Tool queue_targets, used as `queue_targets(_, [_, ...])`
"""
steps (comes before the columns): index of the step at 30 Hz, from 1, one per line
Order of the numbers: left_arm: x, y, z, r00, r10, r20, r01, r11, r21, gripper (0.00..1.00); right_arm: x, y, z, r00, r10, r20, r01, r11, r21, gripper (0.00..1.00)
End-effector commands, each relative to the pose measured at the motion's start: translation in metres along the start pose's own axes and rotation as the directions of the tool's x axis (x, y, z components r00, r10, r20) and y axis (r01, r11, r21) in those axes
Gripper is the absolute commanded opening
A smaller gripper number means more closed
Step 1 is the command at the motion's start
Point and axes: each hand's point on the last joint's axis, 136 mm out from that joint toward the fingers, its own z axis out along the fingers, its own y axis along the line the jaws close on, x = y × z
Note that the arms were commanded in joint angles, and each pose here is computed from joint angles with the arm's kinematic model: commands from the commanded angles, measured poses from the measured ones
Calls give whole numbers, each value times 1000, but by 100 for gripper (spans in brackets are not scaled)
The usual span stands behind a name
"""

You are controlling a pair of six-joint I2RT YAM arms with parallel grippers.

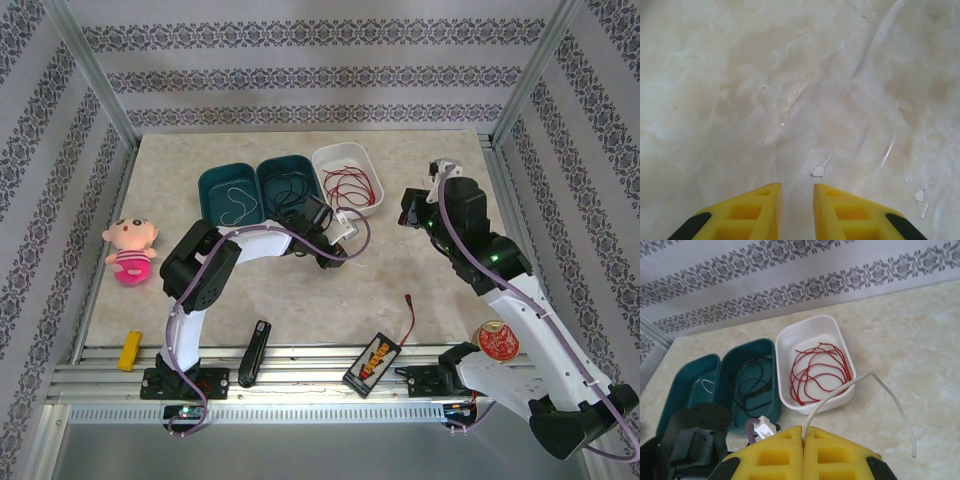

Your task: Untangle the cables

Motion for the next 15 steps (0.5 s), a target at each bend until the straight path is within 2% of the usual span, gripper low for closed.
queue_targets(1, [-19, 4, -14, 997, -2, 78, 4, 1000, -31, 22, -11, 10, -9, 999, -51, -1, 51, 999, -18, 0])
queue_targets(7, [-16, 4, -18, 996, -10, 93, 14, 999, -47, 17, -36, 24, -24, 996, -81, 42, 83, 995, -49, 0])
queue_targets(10, [-15, 6, -21, 994, -14, 104, 21, 998, -64, 18, -52, 31, -36, 992, -99, 79, 105, 992, -64, 0])
queue_targets(12, [-23, 3, -30, 990, -10, 140, 20, 997, -68, 28, -58, 35, -41, 990, -111, 87, 117, 991, -72, 0])
queue_targets(15, [-44, -4, -53, 972, 2, 234, 17, 997, -80, 55, -58, 36, -41, 990, -112, 85, 119, 990, -74, 0])
